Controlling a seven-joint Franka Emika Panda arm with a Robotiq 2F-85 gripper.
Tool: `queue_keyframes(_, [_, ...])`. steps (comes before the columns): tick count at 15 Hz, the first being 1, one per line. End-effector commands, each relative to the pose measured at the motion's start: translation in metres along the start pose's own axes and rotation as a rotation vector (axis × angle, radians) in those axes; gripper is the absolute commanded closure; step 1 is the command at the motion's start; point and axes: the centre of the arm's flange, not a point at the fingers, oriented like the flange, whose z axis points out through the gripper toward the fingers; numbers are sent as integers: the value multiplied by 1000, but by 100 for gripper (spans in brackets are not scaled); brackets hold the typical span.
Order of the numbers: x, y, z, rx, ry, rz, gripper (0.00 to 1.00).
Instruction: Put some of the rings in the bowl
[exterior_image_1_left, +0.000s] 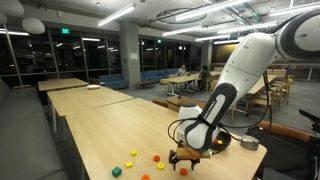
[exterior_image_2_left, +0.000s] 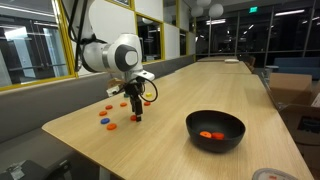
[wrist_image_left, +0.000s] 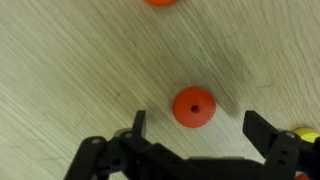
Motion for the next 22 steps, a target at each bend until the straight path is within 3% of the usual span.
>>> queue_keyframes(1, [-8,-2,-19,19,0,0,0])
queue_keyframes(9, [-16,-5,-11,-48,-100,1,0])
queue_keyframes(15, [-10,-6,-9,-39,-48,14,0])
queue_keyframes(22, [-1,-4,-8,-37,-46,22,0])
